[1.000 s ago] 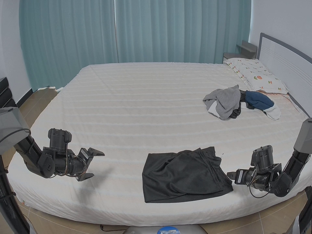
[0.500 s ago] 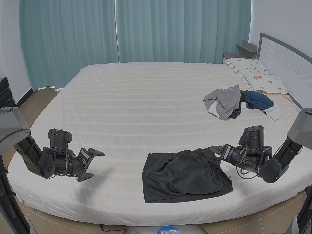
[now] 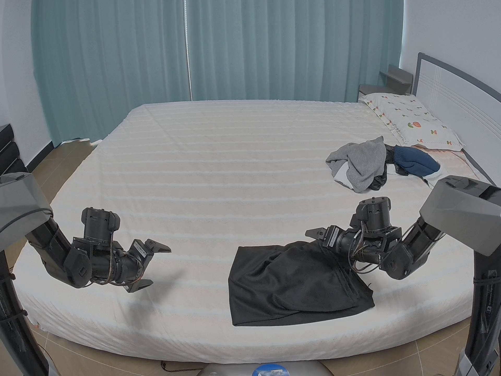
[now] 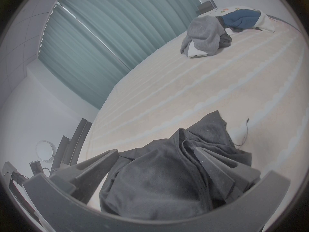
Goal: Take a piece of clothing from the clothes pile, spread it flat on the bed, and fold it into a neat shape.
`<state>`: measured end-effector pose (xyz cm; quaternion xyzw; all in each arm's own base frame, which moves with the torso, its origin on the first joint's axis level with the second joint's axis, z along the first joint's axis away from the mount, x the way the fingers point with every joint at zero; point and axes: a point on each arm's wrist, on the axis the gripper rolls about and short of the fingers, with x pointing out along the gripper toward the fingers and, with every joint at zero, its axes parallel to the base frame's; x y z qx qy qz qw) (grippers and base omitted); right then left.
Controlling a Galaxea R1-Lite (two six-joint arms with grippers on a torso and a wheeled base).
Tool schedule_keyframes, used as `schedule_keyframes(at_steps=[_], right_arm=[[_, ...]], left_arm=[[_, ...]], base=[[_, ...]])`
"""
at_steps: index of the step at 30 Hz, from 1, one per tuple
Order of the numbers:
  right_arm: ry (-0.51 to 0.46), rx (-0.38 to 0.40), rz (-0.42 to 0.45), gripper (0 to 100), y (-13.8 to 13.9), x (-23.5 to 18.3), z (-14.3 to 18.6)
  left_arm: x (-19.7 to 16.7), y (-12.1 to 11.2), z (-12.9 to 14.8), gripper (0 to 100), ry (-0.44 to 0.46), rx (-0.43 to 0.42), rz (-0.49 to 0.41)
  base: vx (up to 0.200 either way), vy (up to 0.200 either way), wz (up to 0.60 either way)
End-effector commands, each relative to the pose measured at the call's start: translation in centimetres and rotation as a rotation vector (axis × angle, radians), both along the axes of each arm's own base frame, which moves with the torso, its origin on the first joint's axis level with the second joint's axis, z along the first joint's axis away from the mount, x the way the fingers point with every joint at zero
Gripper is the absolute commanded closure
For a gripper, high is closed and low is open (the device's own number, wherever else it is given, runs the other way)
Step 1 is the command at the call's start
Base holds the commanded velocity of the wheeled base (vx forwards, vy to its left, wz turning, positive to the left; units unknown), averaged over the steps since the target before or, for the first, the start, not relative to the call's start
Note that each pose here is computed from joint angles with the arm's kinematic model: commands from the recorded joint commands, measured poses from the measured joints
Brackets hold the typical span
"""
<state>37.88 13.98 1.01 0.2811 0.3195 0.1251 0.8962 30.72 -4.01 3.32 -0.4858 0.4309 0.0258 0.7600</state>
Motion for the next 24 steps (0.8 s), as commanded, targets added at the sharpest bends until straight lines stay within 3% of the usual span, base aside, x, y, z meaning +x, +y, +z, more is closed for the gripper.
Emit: schedule_keyframes(at_steps=[1,8,9,24], right_arm=[[0.028,-0.009,-0.014,0,-0.3,1.1,-2.1],[0.017,0.001,-0.024,0,-0.6,2.2,-2.4],[0.022,0.001,-0.018,100,-0.5,2.1,-2.6],[0.014,-0.001,-0.062,100,-2.7,1.4,-1.2]], left_arm=[[0.1,-0.2,-0.3,0,0.008,0.004,-0.005],[0.1,-0.2,-0.3,0,0.008,0.003,-0.004],[0.1,-0.2,-0.3,0,0.008,0.003,-0.004],[0.1,-0.2,-0.3,0,0.008,0.003,-0.004]], base=[[0.0,0.0,0.0],[0.0,0.0,0.0],[0.0,0.0,0.0],[0.0,0.0,0.0]])
